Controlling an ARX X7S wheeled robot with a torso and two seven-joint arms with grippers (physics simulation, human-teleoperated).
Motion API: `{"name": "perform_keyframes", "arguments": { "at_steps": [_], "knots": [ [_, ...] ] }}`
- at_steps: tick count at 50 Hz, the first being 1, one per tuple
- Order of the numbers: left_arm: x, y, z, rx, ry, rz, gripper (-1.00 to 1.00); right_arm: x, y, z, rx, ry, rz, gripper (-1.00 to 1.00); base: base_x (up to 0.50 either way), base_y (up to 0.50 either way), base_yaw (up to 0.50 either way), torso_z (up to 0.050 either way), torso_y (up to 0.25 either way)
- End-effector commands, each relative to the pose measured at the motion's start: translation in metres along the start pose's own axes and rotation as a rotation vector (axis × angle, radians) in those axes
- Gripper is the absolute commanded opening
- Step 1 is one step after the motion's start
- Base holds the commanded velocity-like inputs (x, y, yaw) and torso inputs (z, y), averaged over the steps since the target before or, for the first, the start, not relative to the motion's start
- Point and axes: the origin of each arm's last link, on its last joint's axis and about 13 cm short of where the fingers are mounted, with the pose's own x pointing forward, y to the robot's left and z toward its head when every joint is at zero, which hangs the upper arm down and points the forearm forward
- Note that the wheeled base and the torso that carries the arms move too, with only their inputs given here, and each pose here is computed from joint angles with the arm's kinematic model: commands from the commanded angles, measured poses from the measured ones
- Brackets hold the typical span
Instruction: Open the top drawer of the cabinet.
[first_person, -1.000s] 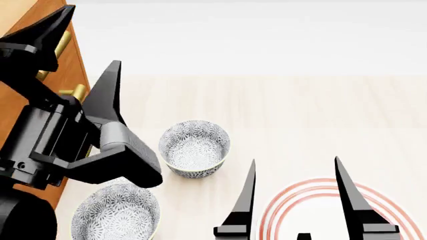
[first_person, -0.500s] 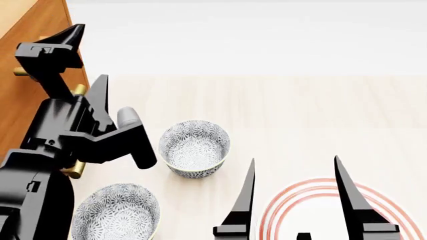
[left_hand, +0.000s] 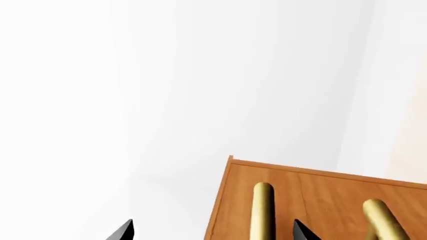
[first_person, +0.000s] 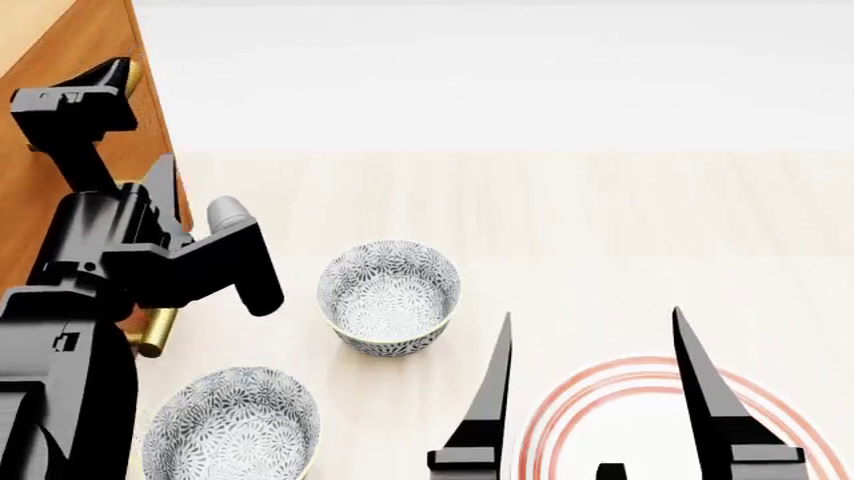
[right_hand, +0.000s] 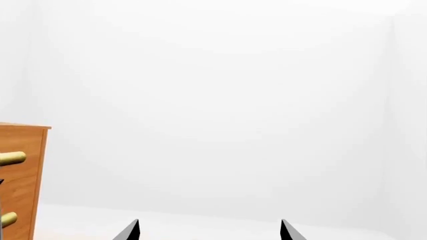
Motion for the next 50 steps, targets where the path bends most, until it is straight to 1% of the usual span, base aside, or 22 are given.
{"name": "perform_keyframes", "arguments": {
  "at_steps": [1, 9, 11, 13, 15, 17, 25, 33, 37, 41, 46, 50],
  "knots": [
    [0.011, 0.0, -0.004, -0.026, 0.04, -0.002, 1.0, -0.001, -0.001, 0.001, 0.014, -0.003, 0.01, 1.0, 0.0, 0.0, 0.0, 0.0, 0.0],
    [0.013, -0.001, -0.009, -0.014, 0.065, -0.004, 1.0, -0.001, -0.001, 0.001, 0.015, -0.002, 0.009, 1.0, 0.0, 0.0, 0.0, 0.0, 0.0],
    [0.013, -0.001, -0.011, 0.009, 0.067, 0.003, 1.0, -0.001, -0.001, 0.002, 0.015, -0.002, 0.01, 1.0, 0.0, 0.0, 0.0, 0.0, 0.0],
    [0.014, 0.0, -0.013, 0.006, 0.081, 0.0, 1.0, -0.001, -0.001, 0.002, 0.015, -0.001, 0.01, 1.0, 0.0, 0.0, 0.0, 0.0, 0.0],
    [0.013, 0.0, -0.013, -0.02, 0.094, -0.016, 1.0, -0.001, -0.001, 0.002, 0.015, -0.001, 0.01, 1.0, 0.0, 0.0, 0.0, 0.0, 0.0],
    [0.013, 0.0, -0.014, -0.007, 0.093, -0.013, 1.0, -0.001, -0.001, 0.002, 0.013, -0.001, 0.009, 1.0, 0.0, 0.0, 0.0, 0.0, 0.0],
    [0.016, 0.001, -0.019, -0.001, 0.118, -0.009, 1.0, -0.001, -0.001, 0.002, 0.014, -0.002, 0.007, 1.0, 0.0, 0.0, 0.0, 0.0, 0.0],
    [0.018, -0.005, -0.019, 0.011, 0.124, -0.017, 1.0, -0.001, -0.002, 0.003, 0.015, -0.004, 0.005, 1.0, 0.0, 0.0, 0.0, 0.0, 0.0],
    [0.019, -0.004, -0.02, 0.016, 0.132, -0.016, 1.0, 0.0, -0.003, 0.003, 0.015, -0.005, 0.004, 1.0, 0.0, 0.0, 0.0, 0.0, 0.0],
    [0.02, -0.012, -0.022, 0.025, 0.138, -0.022, 1.0, 0.0, -0.003, 0.004, 0.015, -0.008, 0.004, 1.0, 0.0, 0.0, 0.0, 0.0, 0.0],
    [0.021, -0.015, -0.023, 0.031, 0.142, -0.03, 1.0, 0.0, -0.003, 0.004, 0.014, -0.009, 0.004, 1.0, 0.0, 0.0, 0.0, 0.0, 0.0],
    [0.022, -0.014, -0.023, 0.032, 0.142, -0.027, 1.0, -0.001, -0.003, 0.005, 0.015, -0.011, 0.003, 1.0, 0.0, 0.0, 0.0, 0.0, 0.0]
  ]
}}
